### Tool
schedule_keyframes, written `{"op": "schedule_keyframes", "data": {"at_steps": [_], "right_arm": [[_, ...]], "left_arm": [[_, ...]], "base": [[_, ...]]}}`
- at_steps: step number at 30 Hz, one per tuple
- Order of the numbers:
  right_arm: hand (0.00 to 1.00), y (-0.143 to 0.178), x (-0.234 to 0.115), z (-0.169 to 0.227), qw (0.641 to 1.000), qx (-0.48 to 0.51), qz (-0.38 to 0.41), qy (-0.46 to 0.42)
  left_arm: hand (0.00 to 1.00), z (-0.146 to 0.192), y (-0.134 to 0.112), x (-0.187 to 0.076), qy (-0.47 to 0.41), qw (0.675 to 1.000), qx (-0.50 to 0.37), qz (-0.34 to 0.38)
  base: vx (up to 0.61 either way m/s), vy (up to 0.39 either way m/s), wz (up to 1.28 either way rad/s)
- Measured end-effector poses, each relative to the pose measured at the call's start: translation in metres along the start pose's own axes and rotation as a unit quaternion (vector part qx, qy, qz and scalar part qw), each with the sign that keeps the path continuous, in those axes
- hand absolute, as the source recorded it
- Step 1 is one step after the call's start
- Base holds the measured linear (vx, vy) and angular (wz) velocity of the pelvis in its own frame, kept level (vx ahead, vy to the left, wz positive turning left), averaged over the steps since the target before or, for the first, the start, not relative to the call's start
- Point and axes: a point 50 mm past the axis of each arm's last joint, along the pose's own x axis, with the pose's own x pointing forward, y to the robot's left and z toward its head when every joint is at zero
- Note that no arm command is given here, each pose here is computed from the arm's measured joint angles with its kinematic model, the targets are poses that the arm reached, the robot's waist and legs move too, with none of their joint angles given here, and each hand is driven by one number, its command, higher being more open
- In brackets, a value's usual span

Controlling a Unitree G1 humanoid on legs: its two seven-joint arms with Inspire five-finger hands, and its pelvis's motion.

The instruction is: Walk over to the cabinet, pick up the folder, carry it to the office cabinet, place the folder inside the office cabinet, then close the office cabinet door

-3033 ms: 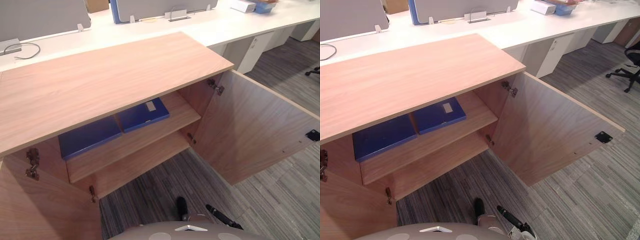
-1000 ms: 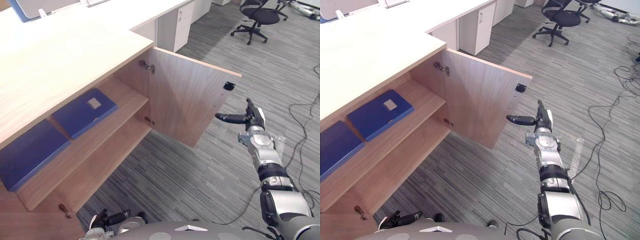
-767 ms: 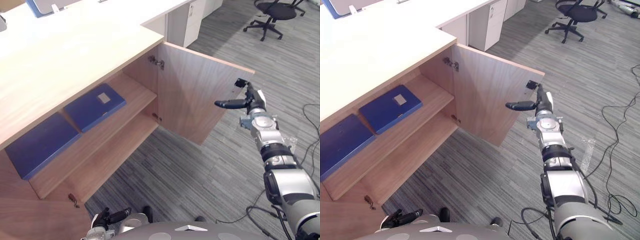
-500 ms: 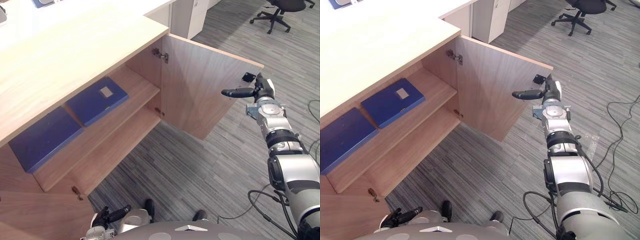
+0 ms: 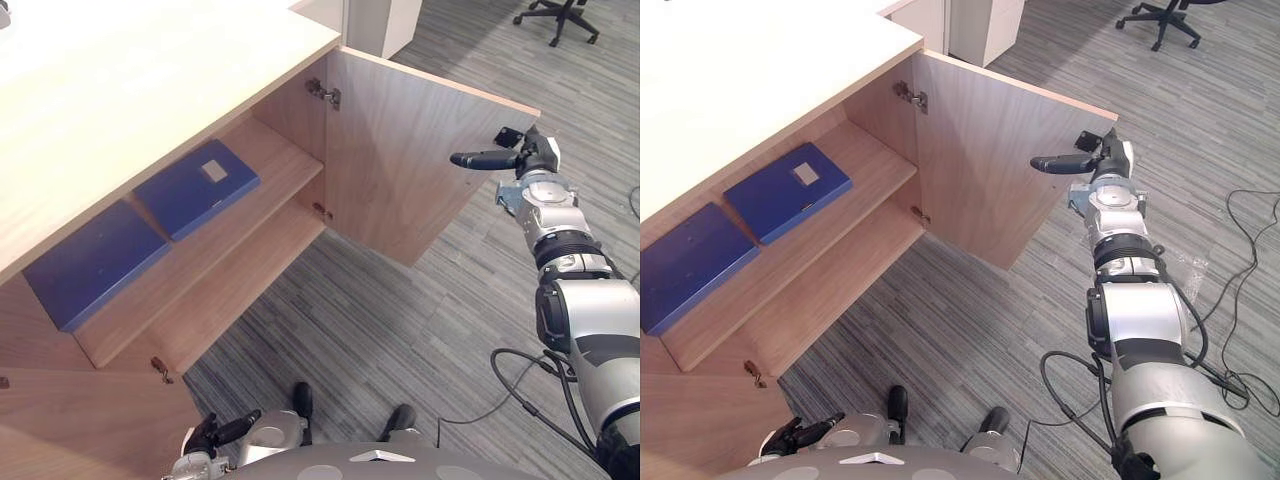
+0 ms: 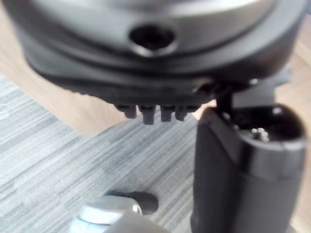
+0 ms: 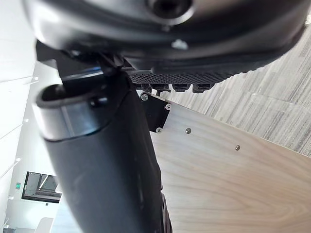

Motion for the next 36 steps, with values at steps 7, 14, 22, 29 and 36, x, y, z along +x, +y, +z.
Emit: {"op": "schedule_keyframes", "data": {"at_steps": [7, 14, 22, 29, 36], "right_arm": [[1.0, -0.023, 0.0, 0.004, 0.992, -0.099, 0.079, 0.004], [1.0, -0.02, -0.005, 0.016, 0.989, -0.071, 0.132, -0.012], [1.0, 0.002, -0.026, 0.011, 0.975, -0.029, 0.216, -0.053], [1.0, 0.026, -0.052, 0.013, 0.936, -0.116, 0.321, -0.081], [1.0, 0.054, -0.102, 0.012, 0.821, -0.249, 0.506, -0.091]], "left_arm": [[1.0, -0.001, 0.004, 0.0, 0.001, 1.0, 0.002, -0.008], [1.0, 0.002, 0.009, 0.0, -0.006, 1.0, 0.012, -0.013], [1.0, 0.006, 0.015, 0.0, -0.013, 1.0, 0.026, -0.012], [1.0, 0.004, 0.02, 0.0, -0.009, 1.0, 0.015, -0.012], [1.0, -0.006, 0.025, -0.002, 0.008, 1.0, 0.017, -0.004]], "base": [[0.0, -0.004, 0.0], [0.01, -0.046, -0.06], [0.03, -0.076, -0.12], [0.0, -0.079, -0.17], [-0.01, -0.07, -0.11]]}}
